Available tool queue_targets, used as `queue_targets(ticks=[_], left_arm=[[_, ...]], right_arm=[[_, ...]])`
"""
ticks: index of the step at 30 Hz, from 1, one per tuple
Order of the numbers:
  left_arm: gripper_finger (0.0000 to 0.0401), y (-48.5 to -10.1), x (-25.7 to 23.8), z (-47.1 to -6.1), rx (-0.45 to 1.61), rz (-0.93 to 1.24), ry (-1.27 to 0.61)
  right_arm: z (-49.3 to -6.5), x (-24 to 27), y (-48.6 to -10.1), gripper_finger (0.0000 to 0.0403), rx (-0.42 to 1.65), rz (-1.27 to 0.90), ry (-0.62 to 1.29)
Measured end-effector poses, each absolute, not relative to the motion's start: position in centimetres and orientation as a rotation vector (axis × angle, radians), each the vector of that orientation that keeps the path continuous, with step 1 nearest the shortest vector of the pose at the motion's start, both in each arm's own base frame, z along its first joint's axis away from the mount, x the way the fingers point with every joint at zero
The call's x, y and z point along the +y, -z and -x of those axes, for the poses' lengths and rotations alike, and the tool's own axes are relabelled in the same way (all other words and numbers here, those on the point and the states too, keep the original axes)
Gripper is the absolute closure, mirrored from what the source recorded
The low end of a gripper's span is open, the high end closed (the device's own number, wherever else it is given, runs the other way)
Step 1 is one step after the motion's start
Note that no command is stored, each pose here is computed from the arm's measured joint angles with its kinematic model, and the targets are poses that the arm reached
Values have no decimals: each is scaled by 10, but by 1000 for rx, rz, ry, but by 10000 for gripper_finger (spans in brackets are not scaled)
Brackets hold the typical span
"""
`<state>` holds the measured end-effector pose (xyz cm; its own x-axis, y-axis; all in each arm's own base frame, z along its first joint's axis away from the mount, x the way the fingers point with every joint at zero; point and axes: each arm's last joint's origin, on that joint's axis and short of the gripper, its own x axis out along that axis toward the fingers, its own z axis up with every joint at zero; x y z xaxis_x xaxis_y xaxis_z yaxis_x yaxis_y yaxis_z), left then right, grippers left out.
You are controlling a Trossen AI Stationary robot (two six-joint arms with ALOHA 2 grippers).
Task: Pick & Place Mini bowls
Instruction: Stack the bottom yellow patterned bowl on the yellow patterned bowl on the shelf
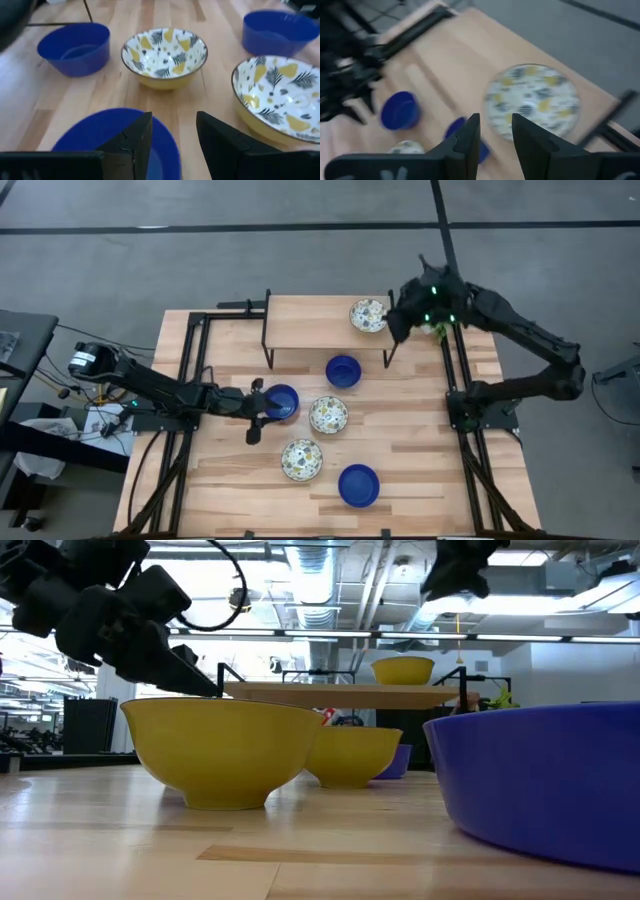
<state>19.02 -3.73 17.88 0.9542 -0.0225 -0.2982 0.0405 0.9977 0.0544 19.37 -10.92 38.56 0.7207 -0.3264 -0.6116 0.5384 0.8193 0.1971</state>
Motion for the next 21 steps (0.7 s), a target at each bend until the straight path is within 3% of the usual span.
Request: queue_targets(ticks=[14,21], left_arm=[[248,-168,-72,-226,420,-165,134],[248,-161,-76,-237,459,-176,134]], right_arm=[[-198,-10,-325,302,422,-313,148],[-198,36,-309,302,402,-289,113]])
